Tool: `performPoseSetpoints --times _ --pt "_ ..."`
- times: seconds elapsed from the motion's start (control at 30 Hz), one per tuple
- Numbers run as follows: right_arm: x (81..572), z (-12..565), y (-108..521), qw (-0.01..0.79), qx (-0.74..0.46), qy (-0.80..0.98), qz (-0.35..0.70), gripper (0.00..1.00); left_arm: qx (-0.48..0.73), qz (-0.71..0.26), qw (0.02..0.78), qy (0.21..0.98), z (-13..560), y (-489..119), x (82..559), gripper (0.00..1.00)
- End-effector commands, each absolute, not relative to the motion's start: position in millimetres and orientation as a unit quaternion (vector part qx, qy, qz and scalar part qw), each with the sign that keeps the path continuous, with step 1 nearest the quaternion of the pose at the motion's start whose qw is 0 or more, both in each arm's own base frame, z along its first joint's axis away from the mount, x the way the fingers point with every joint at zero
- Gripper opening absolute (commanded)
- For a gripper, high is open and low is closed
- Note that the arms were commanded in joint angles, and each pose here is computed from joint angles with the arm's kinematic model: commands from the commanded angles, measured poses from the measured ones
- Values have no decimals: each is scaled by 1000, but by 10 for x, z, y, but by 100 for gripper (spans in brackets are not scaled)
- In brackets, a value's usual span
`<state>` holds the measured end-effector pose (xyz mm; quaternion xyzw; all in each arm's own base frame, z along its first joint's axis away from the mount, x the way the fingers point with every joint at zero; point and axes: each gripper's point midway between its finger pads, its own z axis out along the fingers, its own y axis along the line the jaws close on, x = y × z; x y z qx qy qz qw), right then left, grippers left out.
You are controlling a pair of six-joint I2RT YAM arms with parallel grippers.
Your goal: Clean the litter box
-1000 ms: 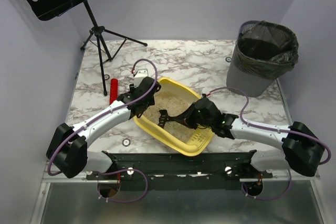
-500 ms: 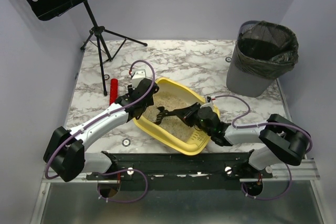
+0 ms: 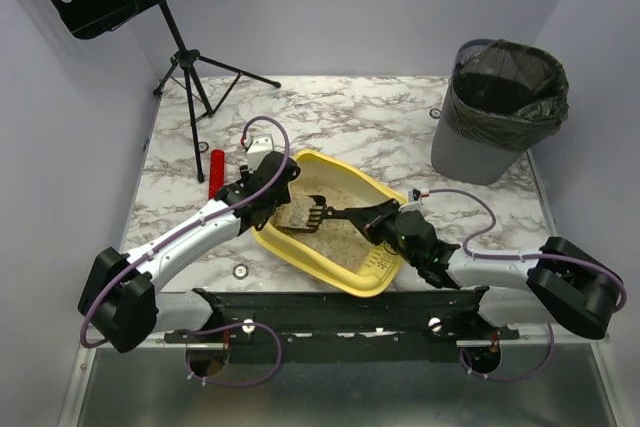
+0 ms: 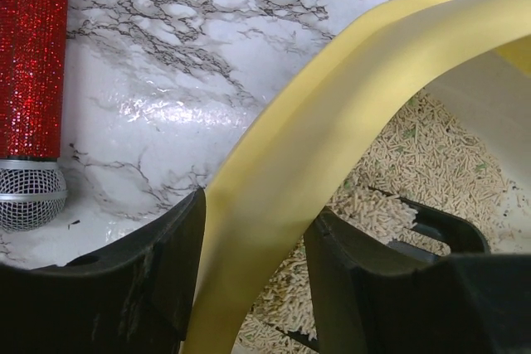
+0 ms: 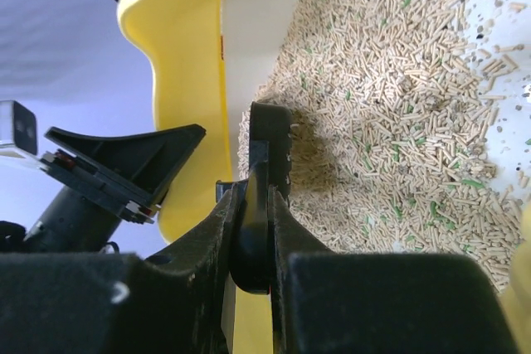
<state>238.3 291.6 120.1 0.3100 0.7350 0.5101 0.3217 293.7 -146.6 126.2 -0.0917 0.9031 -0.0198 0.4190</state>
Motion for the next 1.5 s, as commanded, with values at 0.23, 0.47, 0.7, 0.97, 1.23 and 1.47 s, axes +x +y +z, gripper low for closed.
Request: performPoseSetpoints --times 0.23,0.47,0.7,0.97,1.23,1.47 --pt "2423 1628 2476 391 346 688 505 0 -98 -18 402 910 1174 -1368 2803 20" --pt "2320 1954 2272 418 335 661 525 0 -89 -46 415 904 1221 -1450 2829 21" --pt "2212 2087 2066 433 339 634 544 0 -79 -69 429 897 1258 -1514 2879 23" --pt "2207 2180 2100 450 318 605 576 0 -62 -89 439 892 1329 -1624 2955 23" --pt "2267 2175 1942 475 340 599 548 0 -39 -98 436 894 1292 -1660 2923 23" --pt "2162 2432 1971 501 288 563 591 1 -27 -117 437 892 1277 -1726 2909 23"
